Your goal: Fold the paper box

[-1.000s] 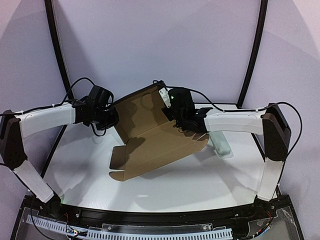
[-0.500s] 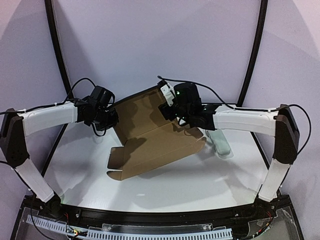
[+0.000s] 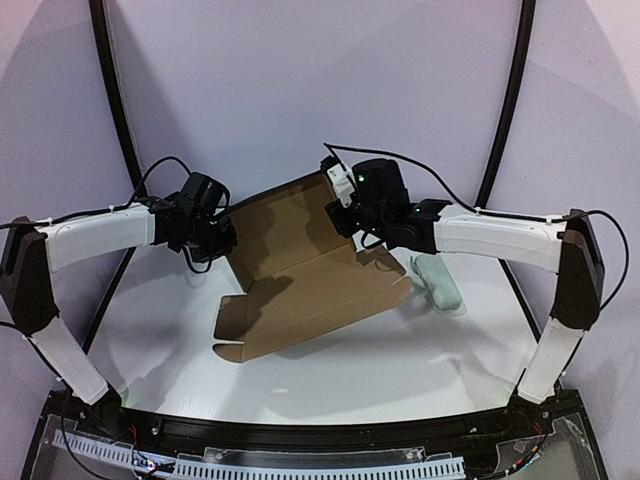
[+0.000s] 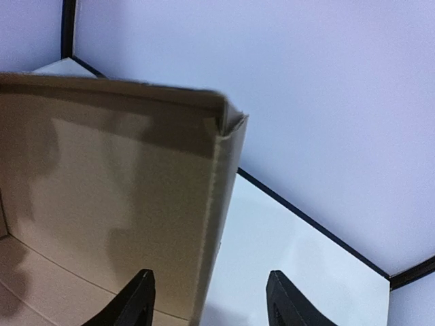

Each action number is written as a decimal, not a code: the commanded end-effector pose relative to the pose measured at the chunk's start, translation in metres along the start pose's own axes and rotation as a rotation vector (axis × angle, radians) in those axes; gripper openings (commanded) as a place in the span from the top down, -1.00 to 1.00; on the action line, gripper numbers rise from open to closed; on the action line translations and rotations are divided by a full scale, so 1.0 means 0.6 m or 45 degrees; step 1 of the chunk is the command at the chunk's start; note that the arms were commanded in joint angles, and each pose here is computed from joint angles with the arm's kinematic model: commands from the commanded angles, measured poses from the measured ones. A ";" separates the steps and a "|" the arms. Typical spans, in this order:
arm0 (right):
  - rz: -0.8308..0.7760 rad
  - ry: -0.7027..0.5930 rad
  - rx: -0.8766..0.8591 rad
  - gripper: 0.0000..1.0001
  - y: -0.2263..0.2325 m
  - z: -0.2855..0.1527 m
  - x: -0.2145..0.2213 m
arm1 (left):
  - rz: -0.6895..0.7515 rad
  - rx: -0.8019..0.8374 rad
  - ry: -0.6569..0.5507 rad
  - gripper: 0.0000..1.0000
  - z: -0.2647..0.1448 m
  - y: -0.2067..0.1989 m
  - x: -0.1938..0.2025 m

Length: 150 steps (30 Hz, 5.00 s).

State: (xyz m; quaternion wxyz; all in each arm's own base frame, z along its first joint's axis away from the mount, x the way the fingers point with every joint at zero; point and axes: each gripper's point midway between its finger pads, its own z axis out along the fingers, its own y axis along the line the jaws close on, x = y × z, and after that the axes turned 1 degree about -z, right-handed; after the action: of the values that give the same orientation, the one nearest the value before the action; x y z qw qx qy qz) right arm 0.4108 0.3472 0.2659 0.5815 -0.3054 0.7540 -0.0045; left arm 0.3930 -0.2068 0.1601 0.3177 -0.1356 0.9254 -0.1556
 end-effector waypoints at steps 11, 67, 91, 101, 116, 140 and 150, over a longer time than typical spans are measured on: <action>-0.013 0.103 0.138 1.00 -0.008 0.049 0.031 | -0.053 0.026 -0.020 0.98 -0.034 -0.001 -0.002; 0.464 0.022 -0.329 -0.97 -0.053 0.008 0.011 | 0.552 -0.098 -0.823 0.98 0.054 -0.045 -0.045; 0.509 0.194 -0.319 -0.94 -0.026 0.098 0.217 | 0.578 -0.126 -0.668 0.98 0.113 -0.017 0.007; 0.515 0.283 -0.305 -0.92 -0.023 0.088 0.251 | 0.577 -0.153 -0.649 0.98 0.119 -0.013 0.009; 0.547 0.006 -0.586 -0.97 -0.063 -0.029 -0.015 | 0.813 -0.212 -0.538 0.99 0.046 -0.078 -0.056; 0.751 0.292 -0.689 -0.97 -0.103 -0.175 0.028 | 2.158 0.106 0.741 0.98 -0.109 -0.010 0.039; 0.820 0.414 -0.695 -0.97 -0.108 -0.140 0.066 | 2.453 -0.057 0.952 0.98 0.019 -0.012 0.079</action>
State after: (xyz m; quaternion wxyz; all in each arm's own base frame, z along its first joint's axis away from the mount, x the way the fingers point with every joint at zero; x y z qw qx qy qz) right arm 0.3572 0.2484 0.2780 0.3331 -0.2019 0.8641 0.3187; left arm 0.3844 -0.2506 0.1362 0.0862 0.6686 0.7316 0.1014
